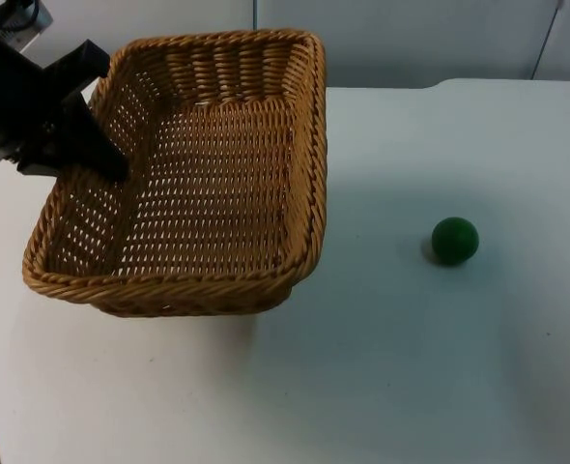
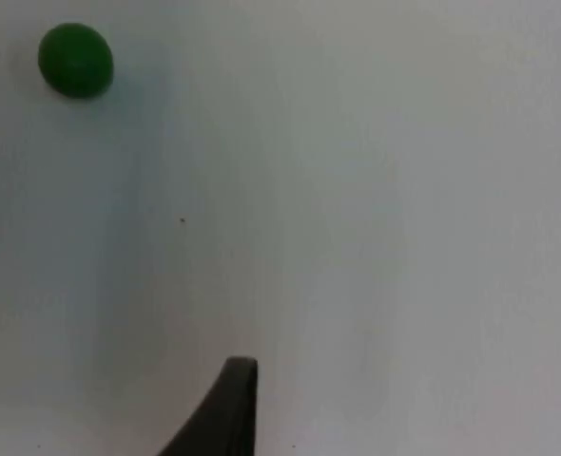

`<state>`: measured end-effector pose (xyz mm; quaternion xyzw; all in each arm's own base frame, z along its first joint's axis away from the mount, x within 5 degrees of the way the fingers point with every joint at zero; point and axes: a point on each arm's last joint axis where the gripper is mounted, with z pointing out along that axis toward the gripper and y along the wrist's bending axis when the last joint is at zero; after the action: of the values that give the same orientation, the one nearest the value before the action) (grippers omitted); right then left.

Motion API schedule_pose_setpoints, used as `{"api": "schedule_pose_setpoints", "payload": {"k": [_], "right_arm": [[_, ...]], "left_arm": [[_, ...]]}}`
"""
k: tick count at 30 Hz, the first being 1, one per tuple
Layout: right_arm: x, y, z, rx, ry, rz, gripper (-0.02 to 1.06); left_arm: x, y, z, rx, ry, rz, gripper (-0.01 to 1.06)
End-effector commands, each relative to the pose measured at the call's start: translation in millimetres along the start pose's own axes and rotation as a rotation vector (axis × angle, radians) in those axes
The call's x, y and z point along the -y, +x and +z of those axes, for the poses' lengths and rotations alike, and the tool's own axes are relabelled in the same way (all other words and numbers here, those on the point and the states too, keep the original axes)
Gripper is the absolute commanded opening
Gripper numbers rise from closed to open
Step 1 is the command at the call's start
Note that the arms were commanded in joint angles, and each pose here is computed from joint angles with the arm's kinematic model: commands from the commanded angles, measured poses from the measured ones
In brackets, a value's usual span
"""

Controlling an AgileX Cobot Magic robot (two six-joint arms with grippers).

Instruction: Pick up the basket with the left hand and place the ball into the basket with the right hand.

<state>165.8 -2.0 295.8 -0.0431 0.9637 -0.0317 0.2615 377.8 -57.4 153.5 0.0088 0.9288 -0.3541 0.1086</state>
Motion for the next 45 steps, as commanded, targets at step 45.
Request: {"api": "schedule_pose_setpoints", "payload": {"k": [45], "right_arm": [[-120, -67, 248, 0.153, -0.205, -0.314, 1.05]], "left_arm": [[7, 0, -4, 0.008, 0.037, -0.007, 0.0]]}}
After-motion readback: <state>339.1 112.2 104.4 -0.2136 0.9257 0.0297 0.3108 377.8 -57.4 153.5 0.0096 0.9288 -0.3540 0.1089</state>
